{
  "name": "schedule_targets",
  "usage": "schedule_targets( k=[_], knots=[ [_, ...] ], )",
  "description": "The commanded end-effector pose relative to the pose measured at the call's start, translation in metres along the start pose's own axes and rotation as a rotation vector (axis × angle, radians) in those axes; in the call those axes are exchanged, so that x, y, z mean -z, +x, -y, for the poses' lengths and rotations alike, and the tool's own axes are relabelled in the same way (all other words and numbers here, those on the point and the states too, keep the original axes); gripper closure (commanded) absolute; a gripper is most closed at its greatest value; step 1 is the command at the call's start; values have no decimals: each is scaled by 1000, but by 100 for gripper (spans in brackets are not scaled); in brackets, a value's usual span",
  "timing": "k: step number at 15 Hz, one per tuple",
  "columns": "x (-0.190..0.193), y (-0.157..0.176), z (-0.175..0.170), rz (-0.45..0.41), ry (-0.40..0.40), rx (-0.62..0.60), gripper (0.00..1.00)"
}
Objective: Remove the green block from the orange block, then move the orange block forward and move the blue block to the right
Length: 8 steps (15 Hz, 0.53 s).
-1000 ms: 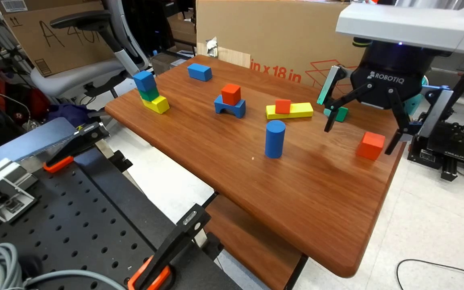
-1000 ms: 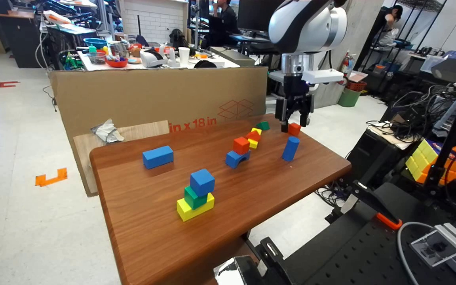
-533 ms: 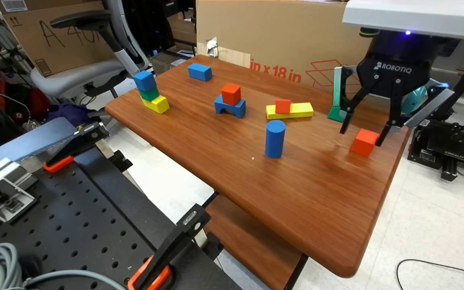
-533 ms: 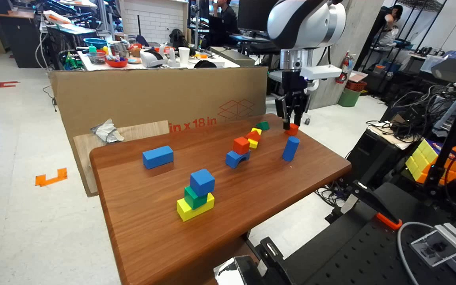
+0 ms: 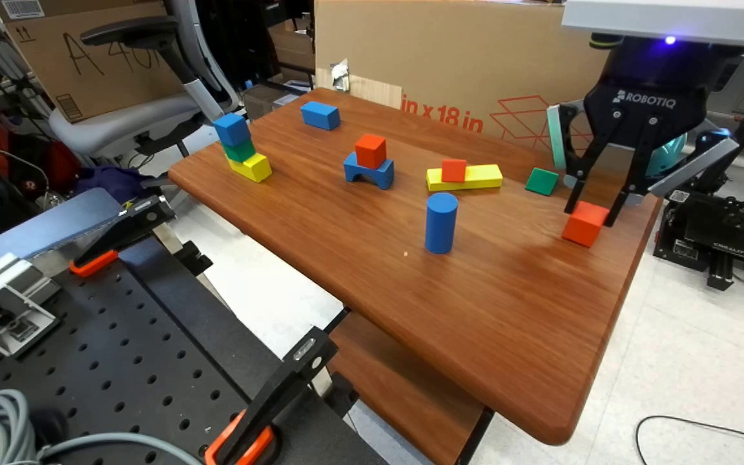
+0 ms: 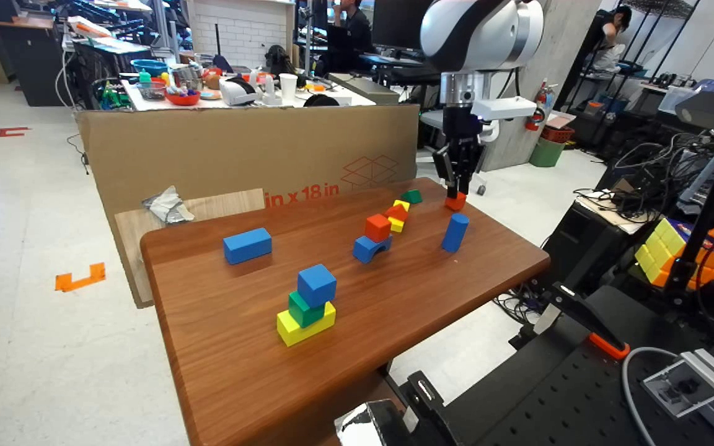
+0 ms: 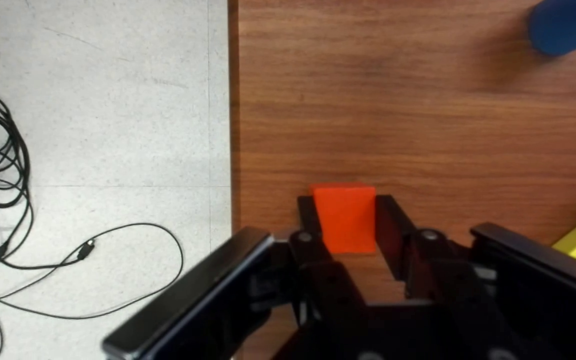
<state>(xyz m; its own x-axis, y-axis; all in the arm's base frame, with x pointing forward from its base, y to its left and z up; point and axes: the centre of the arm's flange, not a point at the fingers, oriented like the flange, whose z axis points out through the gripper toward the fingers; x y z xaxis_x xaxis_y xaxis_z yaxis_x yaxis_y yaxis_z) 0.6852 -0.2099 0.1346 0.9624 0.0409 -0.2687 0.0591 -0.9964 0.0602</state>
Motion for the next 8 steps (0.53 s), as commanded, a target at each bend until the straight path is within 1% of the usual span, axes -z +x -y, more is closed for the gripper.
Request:
schedule_targets(
  k=[1, 4, 8],
  knots=[
    [24, -18, 9, 0, -1, 19, 92],
    [34, -31, 18, -3, -6, 31, 92],
    [17, -33, 23, 58, -4, 1, 92]
  ],
)
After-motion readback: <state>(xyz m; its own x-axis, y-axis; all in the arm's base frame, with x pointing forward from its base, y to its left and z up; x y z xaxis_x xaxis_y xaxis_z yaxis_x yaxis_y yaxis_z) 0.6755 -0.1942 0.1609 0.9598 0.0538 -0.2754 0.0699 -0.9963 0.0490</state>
